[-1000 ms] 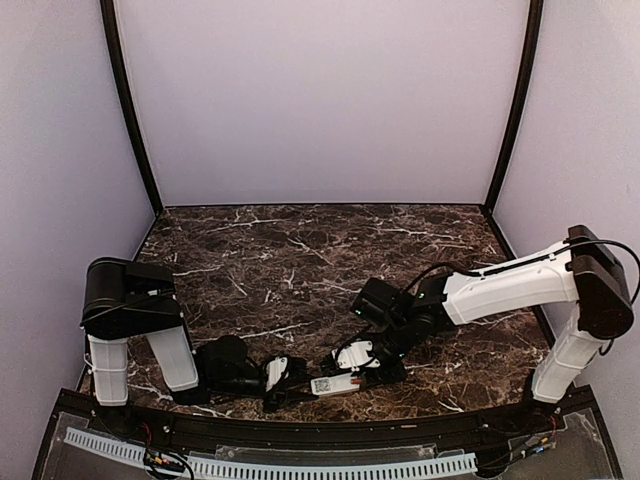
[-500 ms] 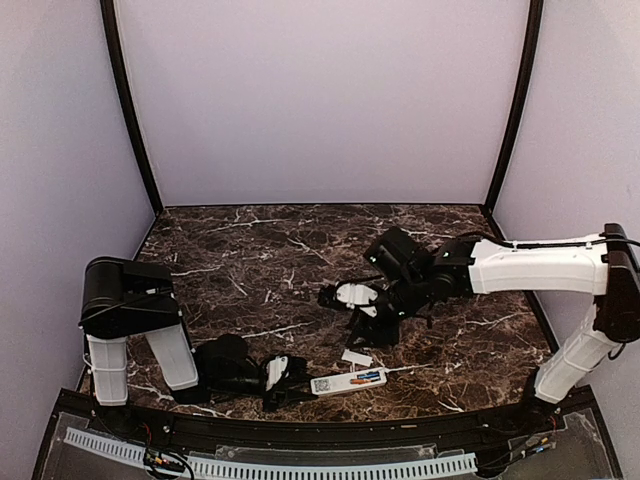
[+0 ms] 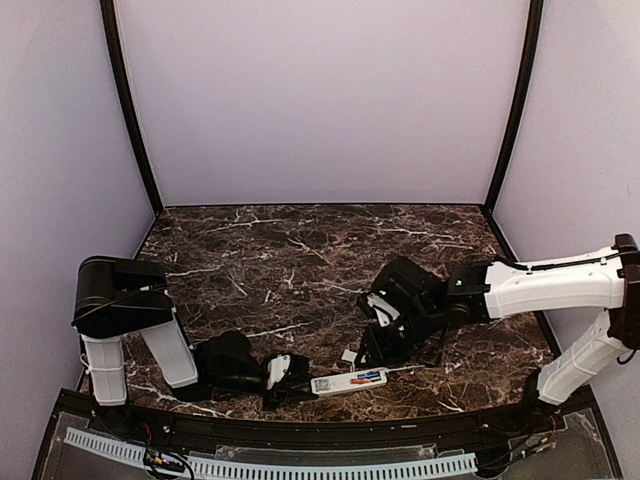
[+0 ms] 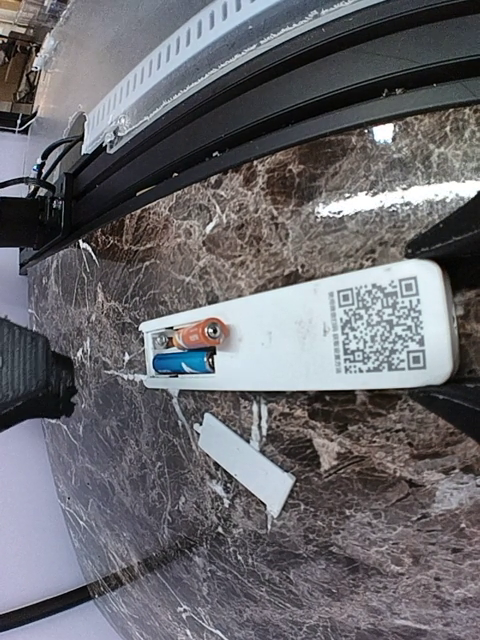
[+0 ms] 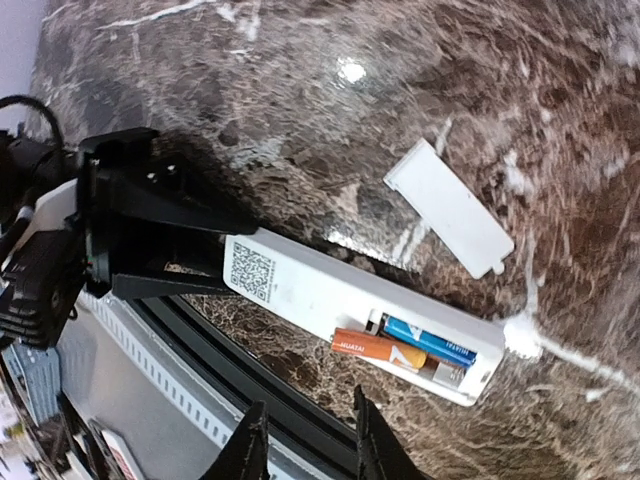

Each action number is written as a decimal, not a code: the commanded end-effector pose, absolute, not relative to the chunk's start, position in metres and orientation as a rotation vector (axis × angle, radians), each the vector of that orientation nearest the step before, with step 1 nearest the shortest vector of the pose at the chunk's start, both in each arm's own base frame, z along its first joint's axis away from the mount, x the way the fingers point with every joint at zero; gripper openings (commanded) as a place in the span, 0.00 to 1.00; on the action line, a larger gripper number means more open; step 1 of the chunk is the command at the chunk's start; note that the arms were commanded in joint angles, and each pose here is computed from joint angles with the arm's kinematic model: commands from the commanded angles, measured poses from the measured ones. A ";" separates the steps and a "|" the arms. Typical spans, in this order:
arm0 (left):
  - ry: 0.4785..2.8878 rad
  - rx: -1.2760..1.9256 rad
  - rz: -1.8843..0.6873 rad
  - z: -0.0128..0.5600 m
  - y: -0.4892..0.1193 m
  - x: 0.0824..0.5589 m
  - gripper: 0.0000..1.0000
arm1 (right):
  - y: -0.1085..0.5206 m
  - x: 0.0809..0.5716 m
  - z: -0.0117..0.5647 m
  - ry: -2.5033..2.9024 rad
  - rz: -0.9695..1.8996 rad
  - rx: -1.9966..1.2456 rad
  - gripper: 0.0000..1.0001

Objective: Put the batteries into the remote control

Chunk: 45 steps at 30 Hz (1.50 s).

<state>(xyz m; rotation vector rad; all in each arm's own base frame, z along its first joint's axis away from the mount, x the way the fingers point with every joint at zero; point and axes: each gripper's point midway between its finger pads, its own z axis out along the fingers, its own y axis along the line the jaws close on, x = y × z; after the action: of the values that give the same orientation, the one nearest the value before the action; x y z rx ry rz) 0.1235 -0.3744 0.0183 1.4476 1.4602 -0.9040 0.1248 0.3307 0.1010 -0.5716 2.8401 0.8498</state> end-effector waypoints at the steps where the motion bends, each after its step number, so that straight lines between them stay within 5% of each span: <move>1: 1.470 1.458 -0.887 0.021 -0.377 0.128 0.00 | 0.312 0.125 0.097 2.951 0.517 -0.285 0.31; 7: 1.494 1.468 -0.884 0.019 -0.377 0.128 0.00 | 0.326 0.125 0.079 2.962 0.310 -0.272 0.42; 16: 1.513 1.489 -0.883 0.016 -0.378 0.127 0.00 | 0.336 0.125 0.069 2.919 0.110 -0.346 0.20; 45: 1.520 1.496 -0.883 0.014 -0.379 0.127 0.00 | 0.338 0.119 0.041 2.947 -0.001 -0.448 0.10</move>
<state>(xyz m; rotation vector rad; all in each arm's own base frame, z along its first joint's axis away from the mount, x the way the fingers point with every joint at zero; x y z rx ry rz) 0.1237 -0.3783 0.0176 1.4800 1.4959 -0.9057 0.1236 0.3434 0.0491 -0.4187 2.9419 0.0603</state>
